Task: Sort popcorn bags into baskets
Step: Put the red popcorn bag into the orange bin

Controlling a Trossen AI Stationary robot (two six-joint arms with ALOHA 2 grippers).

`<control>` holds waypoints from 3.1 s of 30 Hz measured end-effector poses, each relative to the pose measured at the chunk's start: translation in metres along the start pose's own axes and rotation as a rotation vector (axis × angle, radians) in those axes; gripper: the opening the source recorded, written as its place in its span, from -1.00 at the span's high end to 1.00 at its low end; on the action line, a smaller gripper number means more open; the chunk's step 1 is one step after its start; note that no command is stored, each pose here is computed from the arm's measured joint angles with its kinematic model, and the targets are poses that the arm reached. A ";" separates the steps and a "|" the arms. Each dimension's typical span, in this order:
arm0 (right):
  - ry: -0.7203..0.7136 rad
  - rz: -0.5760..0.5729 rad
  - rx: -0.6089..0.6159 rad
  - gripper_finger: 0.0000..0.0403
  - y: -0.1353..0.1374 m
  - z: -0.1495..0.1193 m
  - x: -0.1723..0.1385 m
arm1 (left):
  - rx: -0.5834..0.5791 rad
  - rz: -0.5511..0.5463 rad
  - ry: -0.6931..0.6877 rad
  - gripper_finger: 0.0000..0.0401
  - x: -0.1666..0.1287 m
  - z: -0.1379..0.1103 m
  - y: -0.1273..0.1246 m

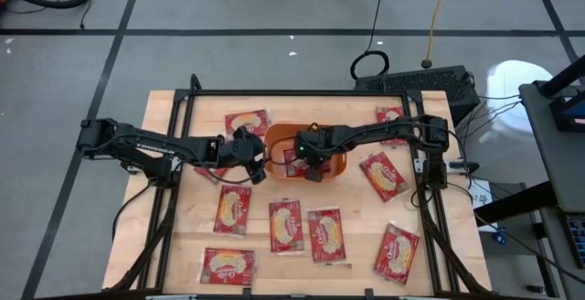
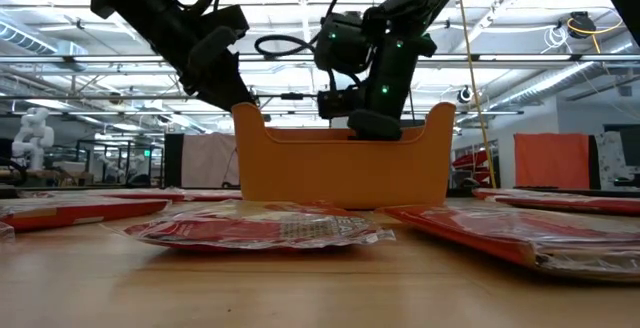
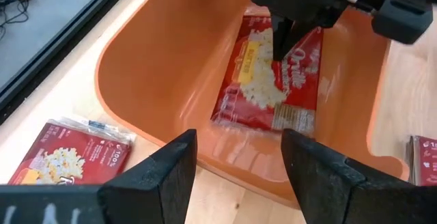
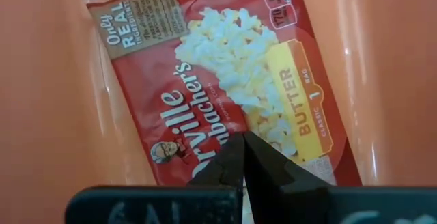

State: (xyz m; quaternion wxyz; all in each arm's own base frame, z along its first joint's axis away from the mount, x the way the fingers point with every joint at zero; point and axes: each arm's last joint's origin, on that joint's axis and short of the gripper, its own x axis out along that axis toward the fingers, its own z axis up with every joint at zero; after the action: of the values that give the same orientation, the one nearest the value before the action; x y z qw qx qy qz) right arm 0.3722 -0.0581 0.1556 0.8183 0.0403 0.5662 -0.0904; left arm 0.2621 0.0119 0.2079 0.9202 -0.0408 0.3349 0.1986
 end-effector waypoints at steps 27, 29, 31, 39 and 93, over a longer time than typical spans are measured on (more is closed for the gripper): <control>0.034 -0.052 -0.044 0.47 -0.027 -0.005 -0.018 | 0.003 -0.017 -0.033 -0.09 -0.001 0.002 -0.004; 0.044 -0.052 -0.045 0.37 -0.028 -0.006 -0.025 | 0.005 -0.018 -0.033 -0.09 -0.001 0.002 -0.004; 0.040 -0.054 -0.059 0.29 -0.027 -0.007 -0.032 | 0.017 -0.018 -0.034 -0.09 -0.001 0.002 -0.004; 0.115 -0.104 0.090 0.16 -0.024 -0.016 -0.041 | 0.029 -0.012 -0.046 -0.09 0.000 0.004 -0.003; 0.102 -0.139 0.231 0.96 -0.029 -0.014 -0.026 | 0.062 -0.027 -0.083 -0.09 -0.001 0.007 -0.005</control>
State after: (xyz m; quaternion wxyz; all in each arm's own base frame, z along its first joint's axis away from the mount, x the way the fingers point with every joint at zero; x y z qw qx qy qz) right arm 0.3448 -0.0819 0.1765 0.7700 0.0994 0.5945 -0.2094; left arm 0.2675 0.0079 0.2140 0.9367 -0.0085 0.3019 0.1773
